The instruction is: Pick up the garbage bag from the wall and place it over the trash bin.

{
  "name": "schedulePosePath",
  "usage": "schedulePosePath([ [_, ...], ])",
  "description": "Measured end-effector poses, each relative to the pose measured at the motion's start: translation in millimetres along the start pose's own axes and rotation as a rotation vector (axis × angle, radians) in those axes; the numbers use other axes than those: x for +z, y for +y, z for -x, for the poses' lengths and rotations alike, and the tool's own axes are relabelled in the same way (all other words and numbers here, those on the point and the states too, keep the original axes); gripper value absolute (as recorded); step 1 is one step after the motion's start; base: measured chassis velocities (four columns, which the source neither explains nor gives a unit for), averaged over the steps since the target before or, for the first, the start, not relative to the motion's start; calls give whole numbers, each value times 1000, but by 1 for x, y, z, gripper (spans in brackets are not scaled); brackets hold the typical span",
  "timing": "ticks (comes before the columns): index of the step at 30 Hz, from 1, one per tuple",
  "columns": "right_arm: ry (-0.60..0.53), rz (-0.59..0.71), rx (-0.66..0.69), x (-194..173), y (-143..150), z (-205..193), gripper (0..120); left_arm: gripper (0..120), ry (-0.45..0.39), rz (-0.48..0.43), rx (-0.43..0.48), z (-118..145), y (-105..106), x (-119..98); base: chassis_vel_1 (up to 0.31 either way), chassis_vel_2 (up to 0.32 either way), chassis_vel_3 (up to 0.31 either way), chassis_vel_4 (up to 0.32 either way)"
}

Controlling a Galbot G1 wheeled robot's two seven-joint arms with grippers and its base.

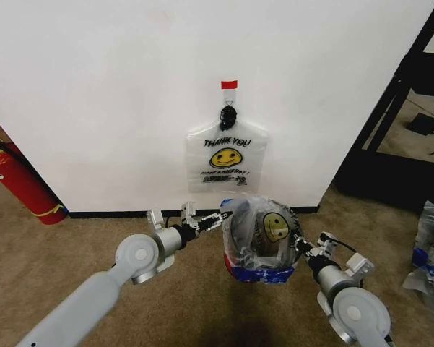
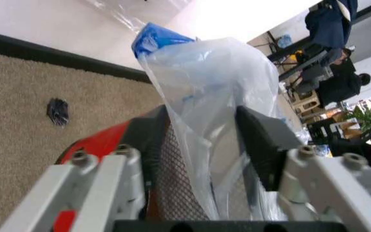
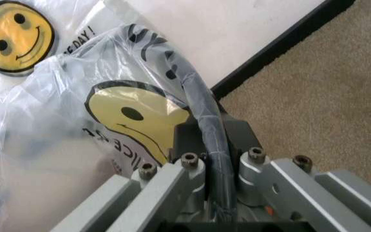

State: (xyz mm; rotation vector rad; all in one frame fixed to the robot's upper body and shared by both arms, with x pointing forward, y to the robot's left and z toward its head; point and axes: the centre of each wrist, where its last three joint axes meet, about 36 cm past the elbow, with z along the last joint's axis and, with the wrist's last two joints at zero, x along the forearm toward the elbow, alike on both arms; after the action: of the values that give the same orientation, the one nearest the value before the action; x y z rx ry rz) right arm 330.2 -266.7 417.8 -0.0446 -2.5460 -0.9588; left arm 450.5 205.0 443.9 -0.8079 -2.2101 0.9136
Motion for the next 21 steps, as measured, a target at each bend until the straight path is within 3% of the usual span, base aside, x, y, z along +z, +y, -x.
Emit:
schedulePosePath([
  [12,-2,-16,7,3,-4,3,0,0,-13,23,24,2,-7,3,0,0,0,0],
  [21,3,4,-11,2,1,-3,0,0,-26,60,10,4,-8,4,0,0,0,0],
])
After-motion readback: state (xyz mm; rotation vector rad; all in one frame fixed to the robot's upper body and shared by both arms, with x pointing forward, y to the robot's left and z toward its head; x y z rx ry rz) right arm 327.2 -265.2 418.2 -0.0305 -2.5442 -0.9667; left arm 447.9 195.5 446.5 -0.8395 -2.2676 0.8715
